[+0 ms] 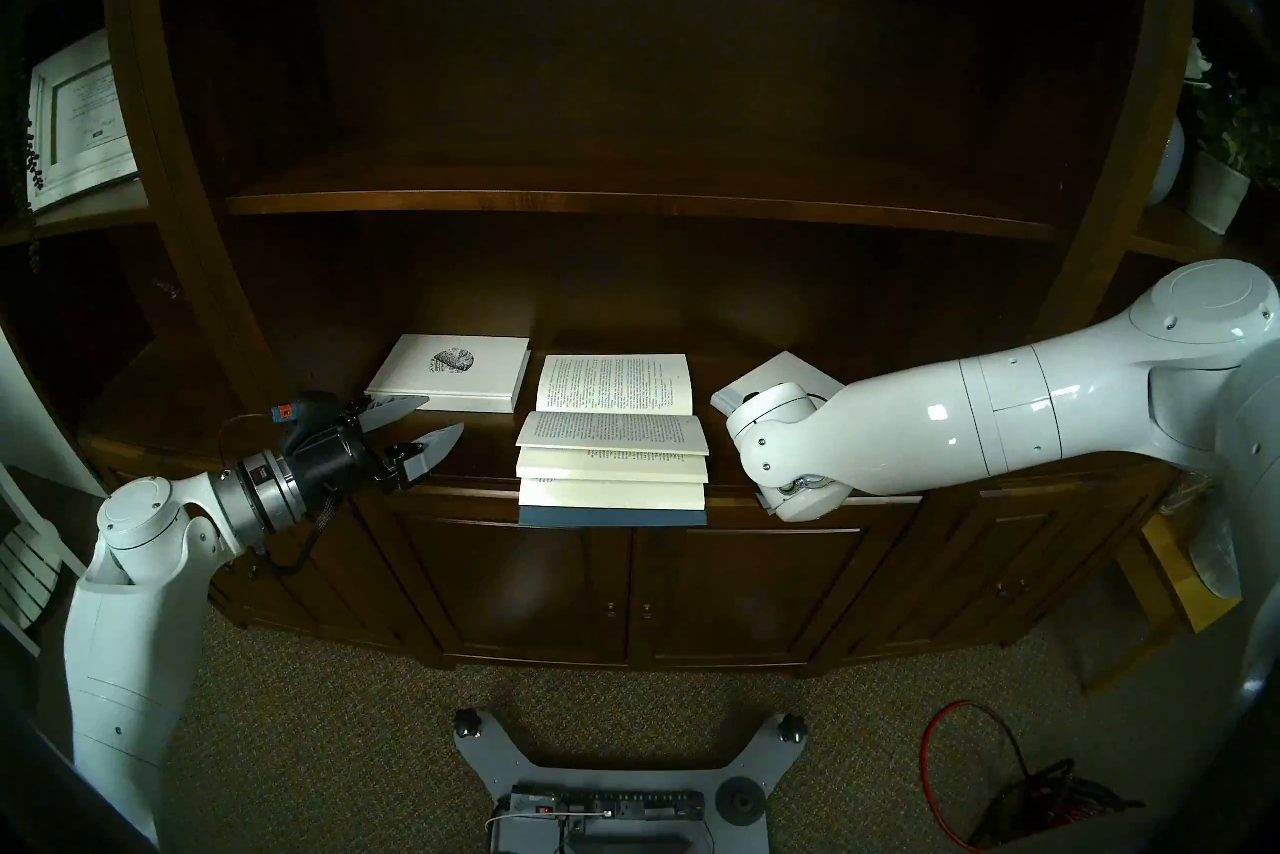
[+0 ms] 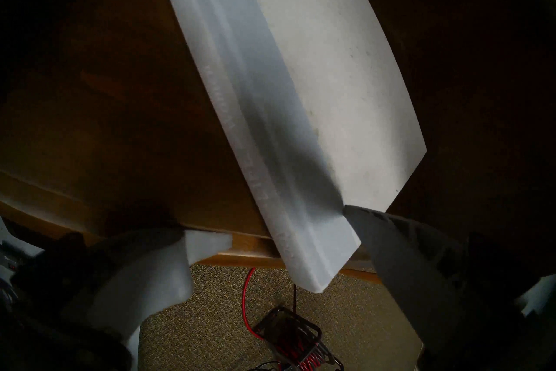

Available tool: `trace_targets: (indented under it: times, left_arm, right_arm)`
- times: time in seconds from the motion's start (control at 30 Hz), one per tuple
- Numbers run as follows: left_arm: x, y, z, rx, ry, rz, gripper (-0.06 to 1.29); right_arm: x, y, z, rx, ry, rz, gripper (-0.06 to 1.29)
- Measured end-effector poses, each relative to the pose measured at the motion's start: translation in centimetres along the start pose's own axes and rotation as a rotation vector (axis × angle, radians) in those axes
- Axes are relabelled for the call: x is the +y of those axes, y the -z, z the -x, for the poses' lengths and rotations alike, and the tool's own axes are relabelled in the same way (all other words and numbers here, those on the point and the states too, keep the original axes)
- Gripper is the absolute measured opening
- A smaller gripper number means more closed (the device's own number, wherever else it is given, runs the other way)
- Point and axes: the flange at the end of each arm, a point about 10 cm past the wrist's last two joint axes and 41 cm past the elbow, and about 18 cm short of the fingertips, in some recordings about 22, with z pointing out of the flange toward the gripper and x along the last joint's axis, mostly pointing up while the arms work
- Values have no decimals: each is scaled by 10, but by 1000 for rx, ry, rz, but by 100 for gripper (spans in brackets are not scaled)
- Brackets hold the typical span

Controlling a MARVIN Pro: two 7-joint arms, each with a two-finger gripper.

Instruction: Close the books and align them horizontally on the shelf

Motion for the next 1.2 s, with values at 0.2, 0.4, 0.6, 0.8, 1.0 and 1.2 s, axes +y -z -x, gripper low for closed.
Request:
trace_targets:
  times: [0.2,0.4,0.6,0.8,1.0,1.2]
  left_arm:
    - [0,0,0,0,0,0,123]
    - [0,0,0,0,0,0,123]
    - [0,0,0,0,0,0,123]
    - [0,0,0,0,0,0,123]
    - [0,0,0,0,0,0,123]
    - [0,0,0,0,0,0,123]
  right_arm:
    - [9,-9,8,-26,3,85,126]
    - [20,-16,14,-48,-1,159,126]
    - [24,-21,19,-51,-9,200,126]
    - [21,-21,21,-41,-24,213,126]
    - [20,-21,23,-31,-34,220,126]
    - [22,-19,24,-22,-28,226,126]
